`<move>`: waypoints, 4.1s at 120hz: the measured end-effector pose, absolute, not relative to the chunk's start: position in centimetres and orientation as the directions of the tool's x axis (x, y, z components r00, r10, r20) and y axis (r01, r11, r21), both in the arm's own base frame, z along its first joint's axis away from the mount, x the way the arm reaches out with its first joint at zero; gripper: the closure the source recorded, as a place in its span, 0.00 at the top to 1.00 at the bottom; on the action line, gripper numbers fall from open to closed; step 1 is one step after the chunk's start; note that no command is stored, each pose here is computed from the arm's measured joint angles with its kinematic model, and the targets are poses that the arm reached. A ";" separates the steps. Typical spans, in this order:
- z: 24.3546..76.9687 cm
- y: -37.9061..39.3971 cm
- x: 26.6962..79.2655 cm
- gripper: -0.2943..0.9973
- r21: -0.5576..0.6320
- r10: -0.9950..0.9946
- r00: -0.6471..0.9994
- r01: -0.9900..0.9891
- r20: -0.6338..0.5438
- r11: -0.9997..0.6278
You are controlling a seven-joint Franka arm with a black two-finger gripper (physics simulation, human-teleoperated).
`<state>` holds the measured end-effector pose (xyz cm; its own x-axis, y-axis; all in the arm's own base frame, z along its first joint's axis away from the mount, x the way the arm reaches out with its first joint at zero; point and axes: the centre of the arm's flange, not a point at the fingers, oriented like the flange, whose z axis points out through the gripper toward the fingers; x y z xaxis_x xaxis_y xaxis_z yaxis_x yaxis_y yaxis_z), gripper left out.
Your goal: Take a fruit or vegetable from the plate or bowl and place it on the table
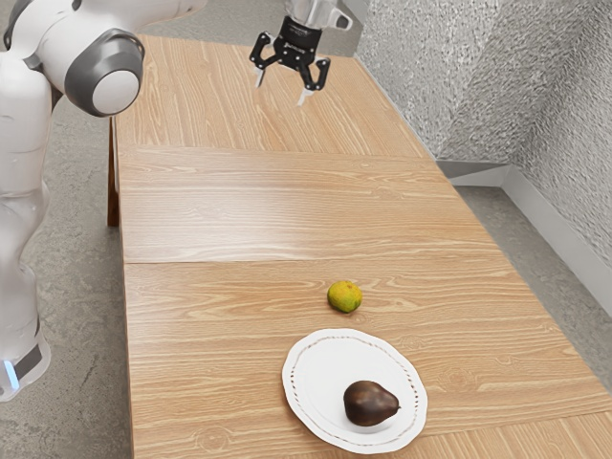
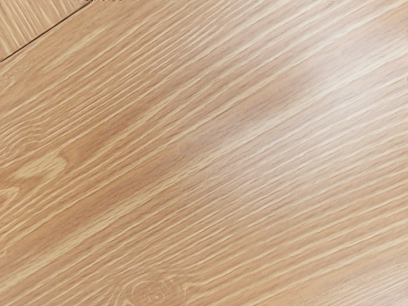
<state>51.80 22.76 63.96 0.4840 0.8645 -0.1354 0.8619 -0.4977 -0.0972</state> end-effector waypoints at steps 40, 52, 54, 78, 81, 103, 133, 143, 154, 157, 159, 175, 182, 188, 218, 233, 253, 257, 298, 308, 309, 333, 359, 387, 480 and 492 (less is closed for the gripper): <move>65.5 22.3 52.0 0.77 -0.077 0.899 0.428 0.897 -0.091 -0.435; 73.4 18.2 50.0 0.77 0.064 0.857 0.515 0.856 -0.014 -0.514; 74.2 16.6 50.0 0.77 0.079 0.839 0.544 0.837 -0.010 -0.542; 75.4 -0.9 51.2 0.77 0.068 0.615 0.788 0.615 -0.015 -0.786; 75.1 -2.3 51.2 0.77 0.059 0.597 0.802 0.597 -0.019 -0.800; 69.7 -13.5 54.3 0.77 -0.068 0.438 0.899 0.438 0.020 -0.896; 61.3 -31.0 50.1 0.77 -0.068 0.028 0.998 0.024 -0.055 -0.997; 57.8 -32.3 48.0 0.77 -0.084 -0.028 0.996 -0.035 -0.085 -0.996; 55.9 -33.8 46.0 0.77 -0.098 -0.091 0.993 -0.098 -0.074 -0.990; 55.6 -33.9 45.9 0.77 -0.104 -0.100 0.993 -0.106 -0.066 -0.989; 55.4 -33.9 45.9 0.77 -0.108 -0.103 0.993 -0.109 -0.061 -0.988; 55.2 -32.4 47.2 0.77 -0.117 -0.073 0.997 -0.075 -0.024 -0.990; 55.3 -30.8 48.4 0.77 -0.116 -0.013 1.000 -0.015 -0.018 -0.993; 55.3 -29.3 49.4 0.77 -0.086 0.049 0.998 0.046 -0.032 -0.995; 55.3 -30.9 49.0 0.77 0.084 0.101 0.990 0.109 -0.094 -0.990; 54.4 -36.5 45.5 0.76 0.106 0.012 0.994 0.023 -0.109 -0.994; 52.0 -37.5 46.1 0.76 0.081 0.013 0.993 0.023 -0.119 -0.996; 51.8 -37.4 46.5 0.77 0.079 0.013 0.993 0.022 -0.118 -0.997; 49.6 -37.9 47.8 0.77 0.079 -0.042 0.991 -0.033 -0.124 -0.996; 49.5 -37.4 48.2 0.77 0.083 -0.047 0.991 -0.037 -0.124 -0.996; 49.5 -37.3 48.3 0.77 0.084 -0.047 0.991 -0.037 -0.124 -0.996; 49.4 -36.6 48.9 0.77 0.089 -0.063 0.991 -0.052 -0.122 -0.995; 49.7 -34.5 51.8 0.77 0.089 -0.040 0.994 -0.031 -0.103 -0.996; 47.7 -30.1 57.5 0.77 0.073 0.021 0.993 0.030 -0.118 -0.997; 44.0 -31.3 59.9 0.77 0.097 -0.115 0.977 -0.099 -0.181 -0.990; 44.2 -31.3 59.7 0.77 0.098 -0.122 0.975 -0.105 -0.185 -0.990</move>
<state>59.68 -31.30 44.18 0.9751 -0.1222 -0.1850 -0.1054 -0.9896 0.0982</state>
